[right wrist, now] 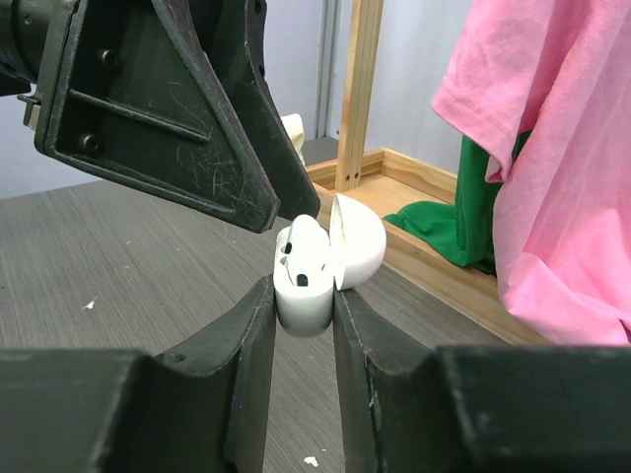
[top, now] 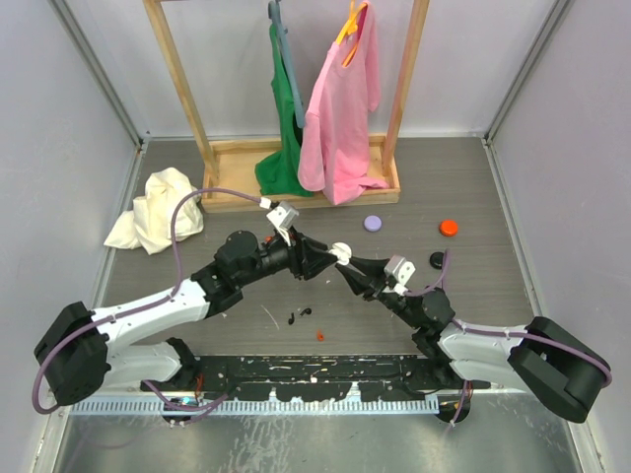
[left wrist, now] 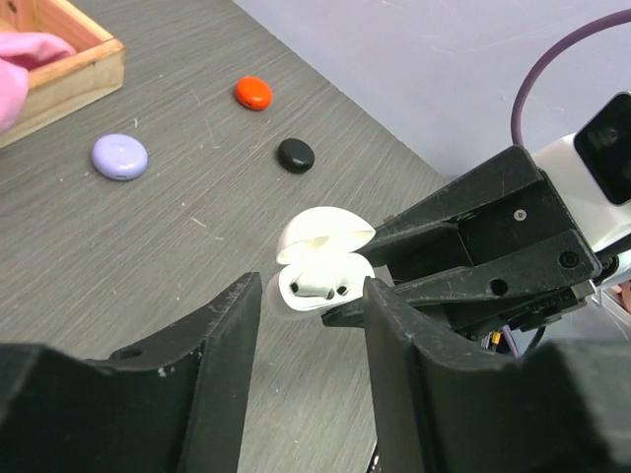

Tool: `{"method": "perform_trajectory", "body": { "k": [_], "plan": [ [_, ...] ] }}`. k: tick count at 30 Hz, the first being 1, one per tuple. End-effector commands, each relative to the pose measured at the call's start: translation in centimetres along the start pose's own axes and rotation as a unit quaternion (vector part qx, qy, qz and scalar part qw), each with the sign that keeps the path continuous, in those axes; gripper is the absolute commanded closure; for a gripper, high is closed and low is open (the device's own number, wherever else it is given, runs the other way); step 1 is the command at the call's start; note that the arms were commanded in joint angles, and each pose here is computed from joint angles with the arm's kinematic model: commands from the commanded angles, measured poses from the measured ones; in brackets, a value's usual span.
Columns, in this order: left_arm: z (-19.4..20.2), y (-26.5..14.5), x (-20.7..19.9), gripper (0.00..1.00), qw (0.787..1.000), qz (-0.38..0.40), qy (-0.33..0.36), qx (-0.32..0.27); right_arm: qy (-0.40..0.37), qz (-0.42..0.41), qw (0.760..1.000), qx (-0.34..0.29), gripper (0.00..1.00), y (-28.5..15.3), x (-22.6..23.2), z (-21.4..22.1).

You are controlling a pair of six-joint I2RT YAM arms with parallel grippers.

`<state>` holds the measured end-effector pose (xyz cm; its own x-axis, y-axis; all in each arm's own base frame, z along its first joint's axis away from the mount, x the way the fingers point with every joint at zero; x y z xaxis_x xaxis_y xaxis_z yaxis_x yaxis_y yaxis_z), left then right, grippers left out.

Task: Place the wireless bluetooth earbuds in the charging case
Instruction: Place the earbud in the charging case.

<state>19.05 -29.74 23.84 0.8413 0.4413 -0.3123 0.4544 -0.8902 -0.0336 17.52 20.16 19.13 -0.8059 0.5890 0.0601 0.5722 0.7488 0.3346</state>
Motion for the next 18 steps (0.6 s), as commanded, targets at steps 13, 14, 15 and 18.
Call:
{"method": "perform_trajectory", "body": {
  "k": [13,14,15,18],
  "plan": [
    [-4.3,-3.7,-1.4,0.29,0.998,0.017,-0.037,0.052,-0.001,-0.106,0.994,-0.034,0.99,2.2,2.7,-2.6],
    [-4.2,-3.7,-1.4,0.28,0.997,0.026,-0.049,0.057,-0.002,-0.115,0.993,-0.029,0.99,2.4,2.9,-2.5],
    [-4.1,-3.8,-1.5,0.28,0.996,0.036,-0.058,0.063,0.0,-0.123,0.992,-0.025,0.99,2.6,3.1,-2.5],
    [-3.8,-3.8,-1.2,0.28,0.993,0.045,-0.078,0.076,0.005,-0.142,0.99,-0.02,0.99,3.0,3.6,-2.6]
  ]
}}
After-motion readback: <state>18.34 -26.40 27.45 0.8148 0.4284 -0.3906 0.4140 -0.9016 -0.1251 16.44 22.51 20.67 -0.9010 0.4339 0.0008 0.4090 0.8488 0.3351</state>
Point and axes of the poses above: each gripper's point midway between its finger pads, its own y axis out along the fingers, its own x axis along the line the jaws close on, z = x × y, the point moved 5 cm from there along -y, back along the fingers, and after that the axes turned 8 degrees about y, right-handed, at the moved point
